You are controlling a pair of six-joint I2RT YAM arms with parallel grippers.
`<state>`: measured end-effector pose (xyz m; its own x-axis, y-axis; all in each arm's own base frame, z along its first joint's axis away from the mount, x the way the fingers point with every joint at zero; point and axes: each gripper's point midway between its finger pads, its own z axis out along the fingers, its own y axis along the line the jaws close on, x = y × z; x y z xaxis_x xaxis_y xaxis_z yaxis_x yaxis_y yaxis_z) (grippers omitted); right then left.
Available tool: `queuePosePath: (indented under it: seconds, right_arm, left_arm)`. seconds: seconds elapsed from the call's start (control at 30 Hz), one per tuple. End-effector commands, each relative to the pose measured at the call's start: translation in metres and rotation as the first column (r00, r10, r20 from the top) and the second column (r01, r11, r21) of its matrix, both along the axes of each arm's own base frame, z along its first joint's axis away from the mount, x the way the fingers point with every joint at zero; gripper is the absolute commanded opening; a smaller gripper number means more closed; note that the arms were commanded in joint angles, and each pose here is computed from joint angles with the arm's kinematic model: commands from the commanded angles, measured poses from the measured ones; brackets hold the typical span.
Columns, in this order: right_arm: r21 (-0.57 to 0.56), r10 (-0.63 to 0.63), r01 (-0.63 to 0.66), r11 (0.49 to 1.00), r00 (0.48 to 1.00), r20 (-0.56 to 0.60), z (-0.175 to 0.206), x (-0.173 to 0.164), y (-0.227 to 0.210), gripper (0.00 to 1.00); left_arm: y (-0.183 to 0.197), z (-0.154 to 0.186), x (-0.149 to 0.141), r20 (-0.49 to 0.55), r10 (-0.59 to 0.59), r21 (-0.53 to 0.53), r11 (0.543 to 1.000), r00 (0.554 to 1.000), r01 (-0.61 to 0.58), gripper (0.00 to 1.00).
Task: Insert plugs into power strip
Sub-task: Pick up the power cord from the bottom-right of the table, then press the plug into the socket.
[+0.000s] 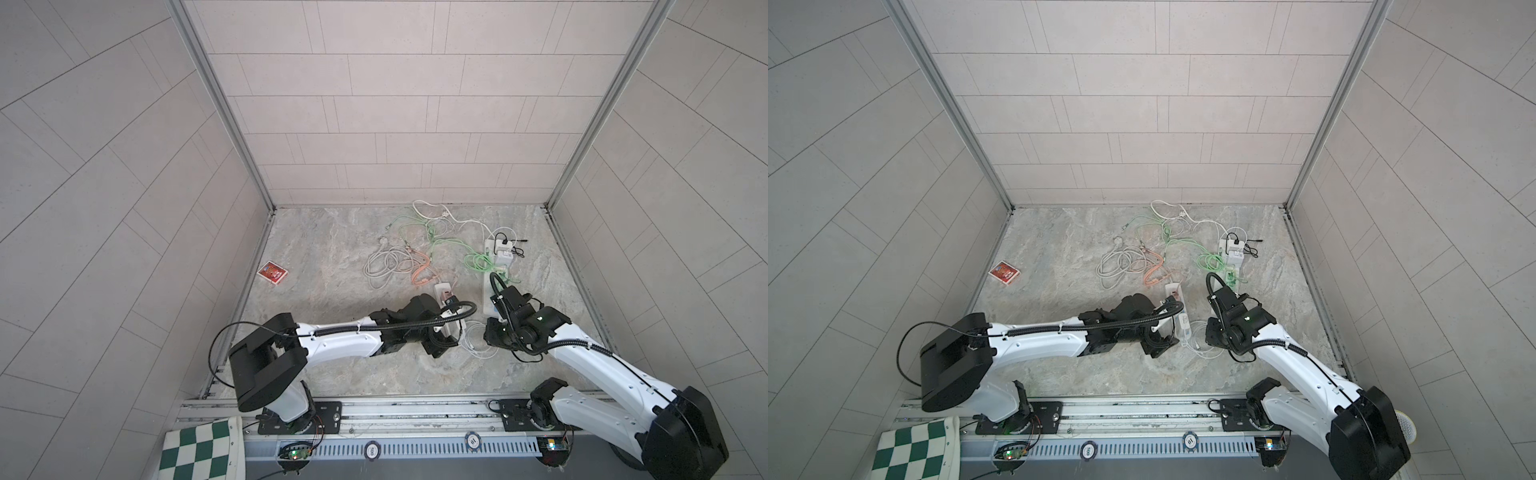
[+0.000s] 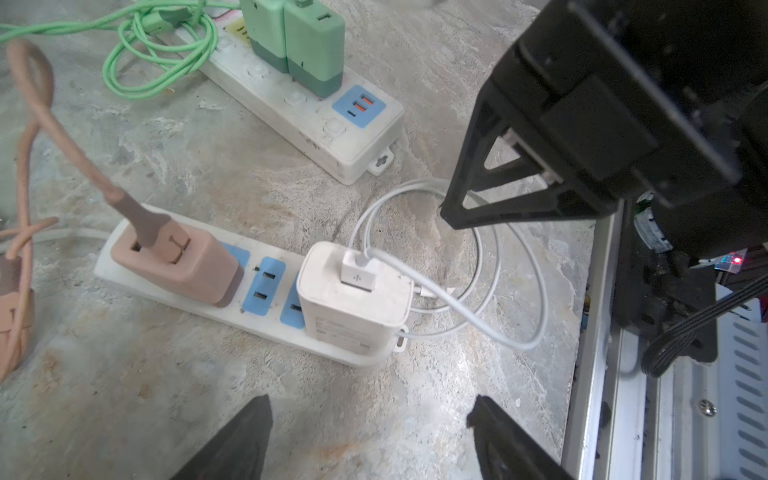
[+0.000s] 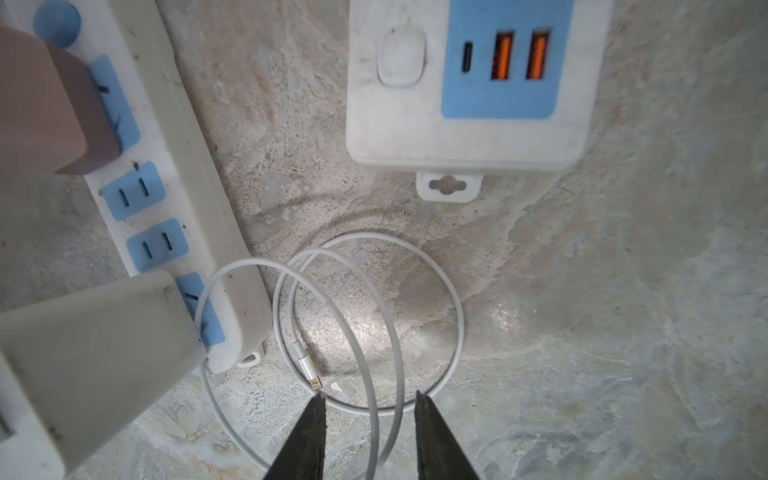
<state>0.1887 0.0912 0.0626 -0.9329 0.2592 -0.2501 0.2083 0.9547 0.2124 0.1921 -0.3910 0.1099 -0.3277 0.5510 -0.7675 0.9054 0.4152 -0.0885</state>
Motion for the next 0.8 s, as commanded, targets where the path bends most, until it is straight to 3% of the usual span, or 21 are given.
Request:
queuePosePath:
  seconds: [0.0, 0.53, 0.77]
  right_arm:
    - [0.002, 0.009, -0.009, 1.000, 1.000, 0.009, 0.003, 0.004, -0.001, 0.35]
    - [0.027, 0.018, -0.018, 0.999, 1.000, -0.001, 0.003, 0.003, -0.001, 0.28]
    - [0.039, 0.018, -0.018, 0.999, 1.000, -0.001, 0.004, 0.003, -0.001, 0.27]
  left_arm:
    - [-0.015, 0.013, 0.001, 0.033, -0.038, -0.019, 0.999, 0.999, 0.038, 0.81]
    - [-0.033, -0.005, 0.002, 0.000, -0.104, 0.083, 0.991, 0.995, 0.104, 0.79]
    - [-0.035, -0.018, -0.006, -0.033, -0.191, 0.154, 0.969, 0.981, 0.194, 0.78]
